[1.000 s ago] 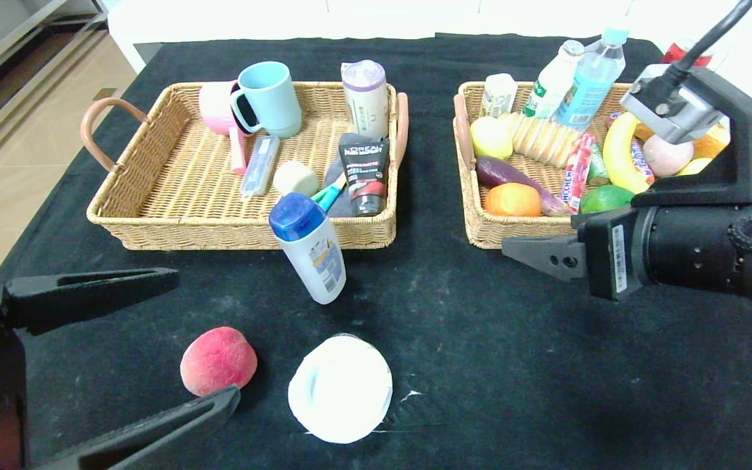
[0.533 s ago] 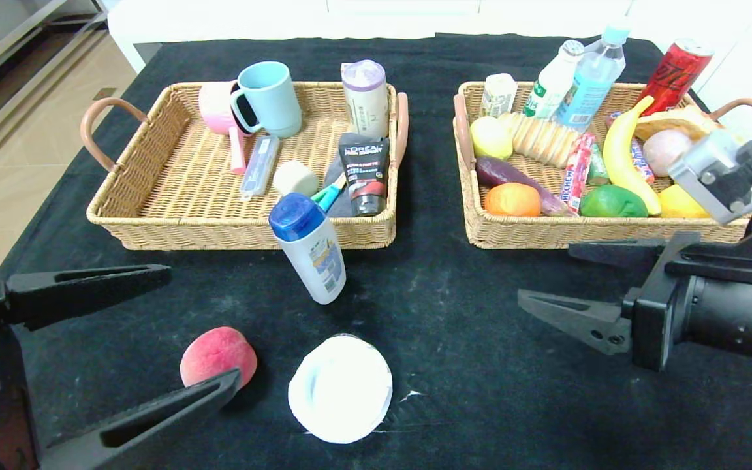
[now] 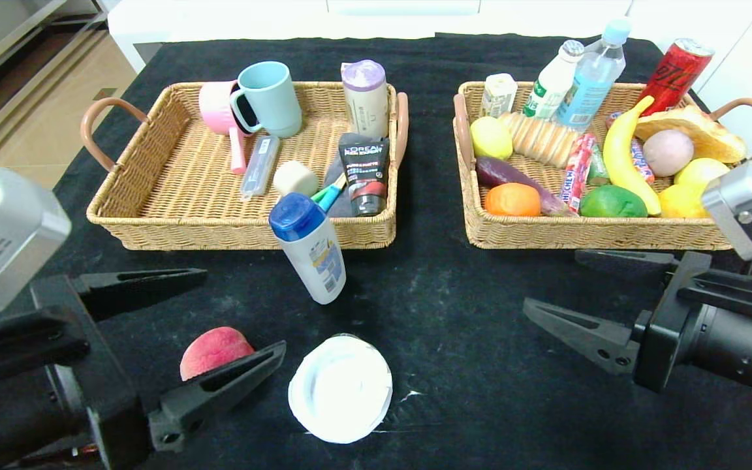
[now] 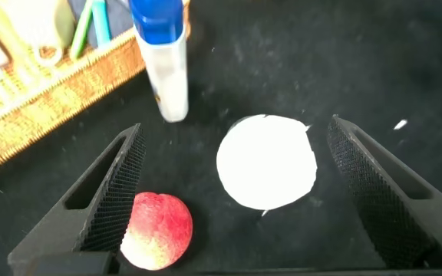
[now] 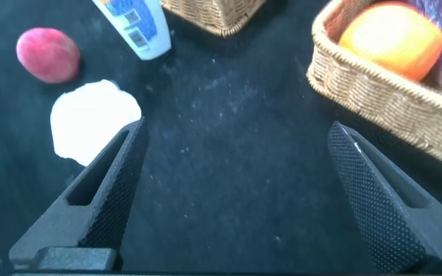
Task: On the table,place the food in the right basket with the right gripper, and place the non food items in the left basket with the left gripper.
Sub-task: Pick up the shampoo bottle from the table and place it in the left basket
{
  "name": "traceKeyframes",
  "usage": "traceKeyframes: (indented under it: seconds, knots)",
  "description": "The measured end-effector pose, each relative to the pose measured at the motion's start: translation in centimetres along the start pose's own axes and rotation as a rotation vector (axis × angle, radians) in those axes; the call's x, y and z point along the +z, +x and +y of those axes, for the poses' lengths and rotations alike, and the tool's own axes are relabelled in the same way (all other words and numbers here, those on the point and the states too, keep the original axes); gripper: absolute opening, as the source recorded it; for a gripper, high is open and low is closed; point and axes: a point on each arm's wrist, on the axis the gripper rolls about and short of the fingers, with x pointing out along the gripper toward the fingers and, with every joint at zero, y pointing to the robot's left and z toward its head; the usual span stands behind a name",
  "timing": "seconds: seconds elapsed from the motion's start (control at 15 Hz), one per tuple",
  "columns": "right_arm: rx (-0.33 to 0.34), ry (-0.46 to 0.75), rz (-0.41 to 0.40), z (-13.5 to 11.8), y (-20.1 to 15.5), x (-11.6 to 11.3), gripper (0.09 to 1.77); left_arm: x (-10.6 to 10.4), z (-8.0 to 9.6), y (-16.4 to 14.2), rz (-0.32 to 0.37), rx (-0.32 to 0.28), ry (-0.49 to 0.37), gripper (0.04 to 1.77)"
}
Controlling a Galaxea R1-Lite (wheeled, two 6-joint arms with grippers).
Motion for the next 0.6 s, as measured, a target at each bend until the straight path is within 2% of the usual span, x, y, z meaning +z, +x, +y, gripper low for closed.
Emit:
traceKeyframes:
  seconds: [0.2, 0.47, 0.6]
  knots:
    - [-0.002, 0.004, 0.019, 0.0, 0.1, -0.6, 1.7, 0.1, 0.0, 1.5, 0.041, 0.074, -0.057, 1.72]
    - [0.005, 0.005, 0.033, 0.1, 0.3, -1.0, 1.7, 0.6, 0.0, 4.1, -0.013, 0.113, -0.107, 1.72]
    - [0.014, 0.001, 0.034, 0.3, 0.3, -1.0, 1.7, -0.1, -0.2, 5.4, 0.004, 0.134, -0.108, 1.72]
